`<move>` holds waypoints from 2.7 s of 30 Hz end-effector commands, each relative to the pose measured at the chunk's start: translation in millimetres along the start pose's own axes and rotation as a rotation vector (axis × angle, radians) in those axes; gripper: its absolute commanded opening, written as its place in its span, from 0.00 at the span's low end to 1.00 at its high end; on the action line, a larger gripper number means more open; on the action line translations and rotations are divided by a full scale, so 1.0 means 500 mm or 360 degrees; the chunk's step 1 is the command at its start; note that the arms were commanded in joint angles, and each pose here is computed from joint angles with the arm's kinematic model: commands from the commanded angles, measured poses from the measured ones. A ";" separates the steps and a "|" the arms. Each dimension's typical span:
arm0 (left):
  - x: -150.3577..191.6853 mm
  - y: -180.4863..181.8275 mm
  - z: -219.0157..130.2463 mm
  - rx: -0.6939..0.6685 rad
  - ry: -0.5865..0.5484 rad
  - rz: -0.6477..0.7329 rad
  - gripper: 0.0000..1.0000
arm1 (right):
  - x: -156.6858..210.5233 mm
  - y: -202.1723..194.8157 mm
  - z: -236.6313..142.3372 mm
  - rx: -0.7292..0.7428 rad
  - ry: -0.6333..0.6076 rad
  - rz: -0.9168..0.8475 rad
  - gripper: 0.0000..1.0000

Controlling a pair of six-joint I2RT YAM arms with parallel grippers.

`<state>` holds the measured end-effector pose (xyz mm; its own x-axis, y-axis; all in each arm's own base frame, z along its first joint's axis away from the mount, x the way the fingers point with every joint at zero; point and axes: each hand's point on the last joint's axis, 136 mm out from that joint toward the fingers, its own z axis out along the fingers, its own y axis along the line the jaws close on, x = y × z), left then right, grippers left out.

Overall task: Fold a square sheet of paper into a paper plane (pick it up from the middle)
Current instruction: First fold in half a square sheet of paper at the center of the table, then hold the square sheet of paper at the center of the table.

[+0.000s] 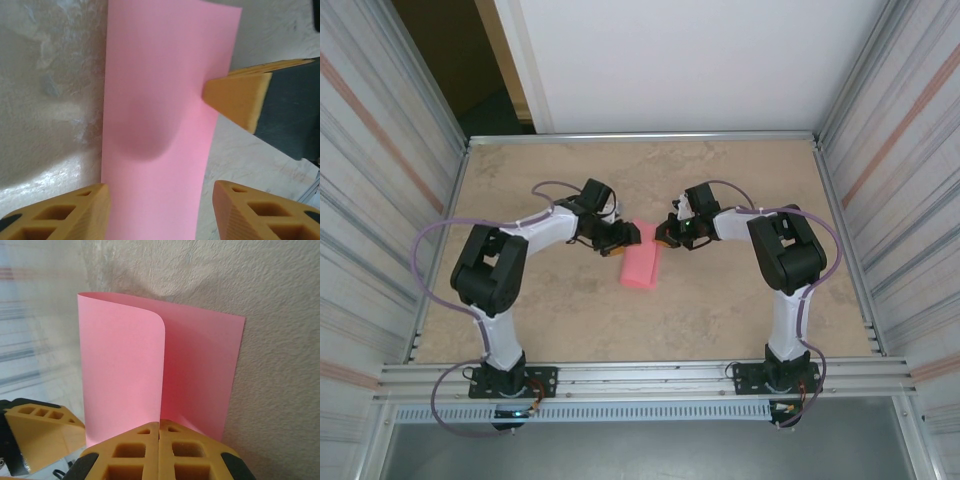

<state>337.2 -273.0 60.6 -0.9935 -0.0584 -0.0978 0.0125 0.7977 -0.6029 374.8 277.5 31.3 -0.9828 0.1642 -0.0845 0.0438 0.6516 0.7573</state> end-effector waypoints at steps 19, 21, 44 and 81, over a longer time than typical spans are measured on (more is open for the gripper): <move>-0.003 0.027 0.030 -0.0126 0.0071 0.0010 0.51 | -0.010 0.007 -0.025 0.0047 -0.0040 -0.0065 0.05; -0.002 0.027 0.034 -0.0123 0.0082 0.0008 0.51 | -0.011 0.002 -0.025 0.0059 -0.0040 -0.0060 0.05; 0.058 0.128 0.096 -0.0656 0.0160 -0.0215 0.38 | -0.037 0.016 -0.132 0.0083 -0.0261 -0.0023 0.38; 0.154 0.200 0.185 -0.0981 0.0471 -0.0262 0.49 | 0.046 -0.014 -0.109 0.0139 -0.0098 -0.0014 0.39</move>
<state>335.3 -280.0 6.4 -0.9907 -0.1362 0.0047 -0.1341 0.9684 -0.2100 341.5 229.1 59.0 -0.9643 0.2290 -0.1332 0.0748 0.7178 0.6922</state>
